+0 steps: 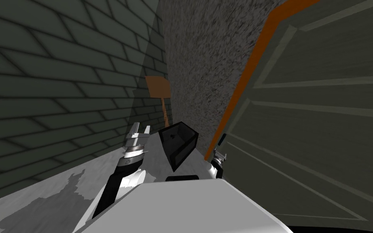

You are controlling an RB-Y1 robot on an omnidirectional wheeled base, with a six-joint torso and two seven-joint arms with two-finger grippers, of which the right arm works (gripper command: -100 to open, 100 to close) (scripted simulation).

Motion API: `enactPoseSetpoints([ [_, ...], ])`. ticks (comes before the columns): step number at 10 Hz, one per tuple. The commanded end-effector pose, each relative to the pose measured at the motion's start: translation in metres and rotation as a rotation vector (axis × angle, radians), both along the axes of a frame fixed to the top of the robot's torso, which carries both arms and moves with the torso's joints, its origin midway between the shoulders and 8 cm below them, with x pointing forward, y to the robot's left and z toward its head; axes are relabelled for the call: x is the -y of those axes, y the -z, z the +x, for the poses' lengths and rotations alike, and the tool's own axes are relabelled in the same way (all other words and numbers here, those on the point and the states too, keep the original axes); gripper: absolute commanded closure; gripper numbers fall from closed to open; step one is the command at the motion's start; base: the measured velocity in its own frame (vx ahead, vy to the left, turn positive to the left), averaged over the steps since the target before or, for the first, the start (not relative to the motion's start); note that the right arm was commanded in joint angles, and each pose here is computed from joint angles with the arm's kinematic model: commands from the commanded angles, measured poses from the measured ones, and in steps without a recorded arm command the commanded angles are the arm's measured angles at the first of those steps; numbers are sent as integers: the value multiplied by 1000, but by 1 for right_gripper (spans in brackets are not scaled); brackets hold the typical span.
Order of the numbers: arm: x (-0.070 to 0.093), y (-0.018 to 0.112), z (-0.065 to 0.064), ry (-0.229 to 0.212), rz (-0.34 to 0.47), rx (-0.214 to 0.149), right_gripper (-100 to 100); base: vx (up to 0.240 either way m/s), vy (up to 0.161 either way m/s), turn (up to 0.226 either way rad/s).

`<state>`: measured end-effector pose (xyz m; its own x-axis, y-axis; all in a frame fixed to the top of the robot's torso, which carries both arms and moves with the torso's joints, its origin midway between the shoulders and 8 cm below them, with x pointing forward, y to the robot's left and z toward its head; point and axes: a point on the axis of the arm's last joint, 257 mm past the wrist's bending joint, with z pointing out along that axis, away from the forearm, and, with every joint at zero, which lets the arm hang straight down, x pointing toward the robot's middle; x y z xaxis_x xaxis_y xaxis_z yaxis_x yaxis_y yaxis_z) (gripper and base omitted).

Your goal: Pull the door open

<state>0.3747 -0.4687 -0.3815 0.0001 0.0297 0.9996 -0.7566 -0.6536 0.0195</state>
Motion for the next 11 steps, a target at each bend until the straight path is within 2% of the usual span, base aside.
enactPoseSetpoints([
  [1, 1, 5, -3, 12, 15, 1, -100, 165, -86, 46],
  [3, 2, 10, -7, 23, 28, 0, -100, 163, -111, 33],
  [5, 3, 8, -6, 20, 25, 0, -100, 10, -2, 29],
  [11, 8, 9, -8, 21, 25, -4, -100, -162, 119, 32],
])
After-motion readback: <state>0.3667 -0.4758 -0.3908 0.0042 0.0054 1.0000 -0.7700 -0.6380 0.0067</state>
